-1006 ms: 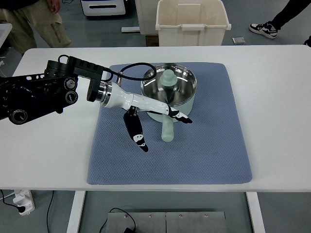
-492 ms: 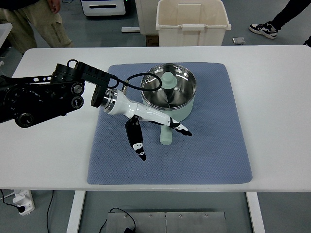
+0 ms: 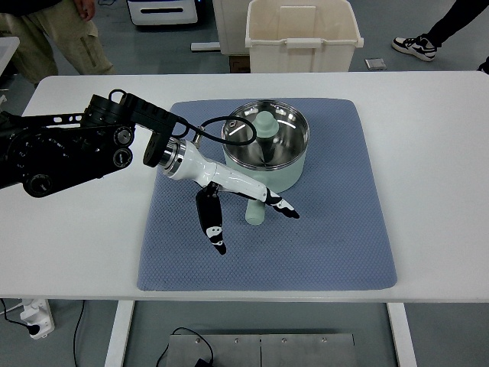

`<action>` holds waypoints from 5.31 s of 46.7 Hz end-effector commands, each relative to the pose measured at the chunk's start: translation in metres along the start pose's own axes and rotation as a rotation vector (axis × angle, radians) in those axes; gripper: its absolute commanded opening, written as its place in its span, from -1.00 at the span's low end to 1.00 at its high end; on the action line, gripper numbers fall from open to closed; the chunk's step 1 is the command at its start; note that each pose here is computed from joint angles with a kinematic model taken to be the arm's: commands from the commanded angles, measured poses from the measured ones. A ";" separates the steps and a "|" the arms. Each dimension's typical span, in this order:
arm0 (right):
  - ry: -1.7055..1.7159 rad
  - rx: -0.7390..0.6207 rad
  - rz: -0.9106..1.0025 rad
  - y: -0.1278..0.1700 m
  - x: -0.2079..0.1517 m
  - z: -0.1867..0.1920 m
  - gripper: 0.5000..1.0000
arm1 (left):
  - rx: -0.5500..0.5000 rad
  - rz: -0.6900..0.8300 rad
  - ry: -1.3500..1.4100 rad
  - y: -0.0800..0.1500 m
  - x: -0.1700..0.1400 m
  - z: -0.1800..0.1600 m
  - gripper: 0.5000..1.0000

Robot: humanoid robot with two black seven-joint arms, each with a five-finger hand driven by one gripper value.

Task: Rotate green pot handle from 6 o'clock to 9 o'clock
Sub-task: 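Push the handle with the left hand, swinging it toward the left arm, then keep pushing the handle until it points toward the left arm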

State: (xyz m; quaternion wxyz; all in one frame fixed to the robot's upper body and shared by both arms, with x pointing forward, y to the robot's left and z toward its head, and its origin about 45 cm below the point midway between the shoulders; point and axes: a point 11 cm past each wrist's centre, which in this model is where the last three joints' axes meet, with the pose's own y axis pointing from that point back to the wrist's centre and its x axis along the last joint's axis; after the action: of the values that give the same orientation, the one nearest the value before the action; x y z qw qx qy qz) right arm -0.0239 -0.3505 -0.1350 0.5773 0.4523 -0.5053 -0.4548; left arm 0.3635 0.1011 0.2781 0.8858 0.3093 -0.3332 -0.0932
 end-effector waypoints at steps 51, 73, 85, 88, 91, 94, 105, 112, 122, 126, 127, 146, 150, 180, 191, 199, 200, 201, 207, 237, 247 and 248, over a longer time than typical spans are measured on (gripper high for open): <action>0.000 0.000 0.000 0.000 0.000 0.000 1.00 | 0.097 -0.061 -0.035 0.016 -0.005 -0.015 1.00; 0.000 0.000 0.000 0.000 0.000 0.000 1.00 | 0.154 -0.065 -0.048 0.030 -0.005 -0.025 1.00; 0.000 0.000 0.000 0.000 0.000 0.000 1.00 | 0.173 -0.087 -0.048 0.032 -0.010 -0.030 1.00; 0.000 0.000 0.000 0.000 0.000 0.000 1.00 | 0.178 -0.092 -0.049 0.033 -0.011 -0.031 1.00; 0.000 0.000 0.000 0.000 0.000 0.000 1.00 | 0.181 -0.090 -0.051 0.033 -0.010 -0.031 1.00; 0.000 0.000 0.000 0.000 0.000 0.000 1.00 | 0.186 -0.086 -0.054 0.036 -0.008 -0.031 1.00; 0.000 0.000 0.000 0.000 0.000 0.000 1.00 | 0.203 -0.084 -0.059 0.042 -0.006 -0.033 1.00; 0.000 0.000 0.000 0.000 0.000 0.000 1.00 | 0.209 -0.089 -0.059 0.042 -0.007 -0.034 1.00; 0.000 -0.002 0.000 0.000 0.000 0.000 1.00 | 0.211 -0.088 -0.058 0.043 -0.007 -0.034 1.00; 0.000 0.000 0.000 0.000 0.000 0.000 1.00 | 0.220 -0.082 -0.054 0.047 -0.006 -0.037 1.00; 0.000 -0.001 0.000 0.000 0.000 0.000 1.00 | 0.225 -0.079 -0.052 0.049 -0.006 -0.038 1.00; 0.000 0.000 0.001 0.000 0.000 0.000 1.00 | 0.279 -0.060 -0.037 0.063 -0.002 -0.052 1.00; 0.000 0.000 0.000 0.000 0.000 0.000 1.00 | 0.292 -0.056 -0.039 0.065 0.000 -0.055 1.00; 0.000 0.000 0.000 0.000 0.000 0.000 1.00 | 0.353 -0.036 -0.024 0.078 0.004 -0.072 1.00; 0.000 0.000 0.000 0.000 0.000 0.000 1.00 | 0.374 -0.031 -0.017 0.082 0.005 -0.078 1.00; 0.000 0.000 0.000 0.000 0.000 0.000 1.00 | 0.375 -0.032 -0.015 0.081 0.004 -0.078 1.00; 0.000 0.000 0.000 0.000 0.000 0.000 1.00 | 0.376 -0.033 -0.016 0.081 0.004 -0.078 1.00; 0.000 0.000 0.000 0.000 0.000 0.000 1.00 | 0.376 -0.033 -0.016 0.081 0.004 -0.078 1.00; 0.000 -0.001 0.000 0.000 0.000 0.000 1.00 | 0.374 -0.036 -0.017 0.078 0.004 -0.078 1.00; 0.000 0.000 0.000 0.000 0.000 0.000 1.00 | 0.420 -0.014 -0.010 0.082 0.013 -0.089 1.00; 0.000 0.000 0.000 0.000 0.000 0.000 1.00 | 0.419 -0.012 -0.006 0.082 0.013 -0.090 1.00; 0.000 0.000 0.000 0.000 0.000 0.000 1.00 | 0.415 -0.013 -0.007 0.081 0.013 -0.089 1.00</action>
State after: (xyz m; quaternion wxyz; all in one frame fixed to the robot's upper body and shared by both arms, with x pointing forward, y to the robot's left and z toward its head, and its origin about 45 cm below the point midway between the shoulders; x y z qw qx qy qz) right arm -0.0240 -0.3506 -0.1350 0.5774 0.4521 -0.5053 -0.4548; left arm 0.4289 0.2058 0.2825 0.7993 0.4902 -0.3466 -0.0268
